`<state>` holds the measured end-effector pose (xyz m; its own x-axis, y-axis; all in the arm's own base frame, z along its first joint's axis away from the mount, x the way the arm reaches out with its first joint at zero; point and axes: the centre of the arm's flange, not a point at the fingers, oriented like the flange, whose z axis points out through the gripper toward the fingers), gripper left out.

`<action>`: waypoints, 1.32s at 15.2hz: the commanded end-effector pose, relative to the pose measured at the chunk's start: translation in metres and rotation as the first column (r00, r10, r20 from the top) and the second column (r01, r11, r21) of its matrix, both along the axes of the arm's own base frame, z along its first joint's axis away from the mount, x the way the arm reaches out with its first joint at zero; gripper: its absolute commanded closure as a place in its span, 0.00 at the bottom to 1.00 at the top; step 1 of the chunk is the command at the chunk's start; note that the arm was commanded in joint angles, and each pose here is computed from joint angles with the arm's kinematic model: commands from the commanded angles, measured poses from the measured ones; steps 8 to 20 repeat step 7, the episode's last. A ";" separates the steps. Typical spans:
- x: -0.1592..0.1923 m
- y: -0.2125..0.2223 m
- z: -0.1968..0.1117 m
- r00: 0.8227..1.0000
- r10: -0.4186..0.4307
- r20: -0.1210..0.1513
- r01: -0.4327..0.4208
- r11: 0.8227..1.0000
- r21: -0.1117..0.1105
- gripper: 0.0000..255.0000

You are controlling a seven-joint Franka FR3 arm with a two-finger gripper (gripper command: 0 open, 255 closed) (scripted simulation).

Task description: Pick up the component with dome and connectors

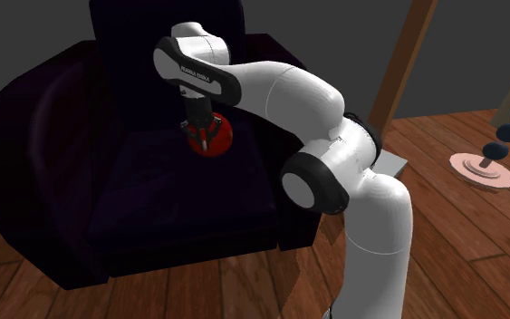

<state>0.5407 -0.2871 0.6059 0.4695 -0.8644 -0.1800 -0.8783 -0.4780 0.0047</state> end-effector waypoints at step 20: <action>-0.001 0.000 0.034 1.000 0.000 0.001 0.000 1.000 -0.001 1.00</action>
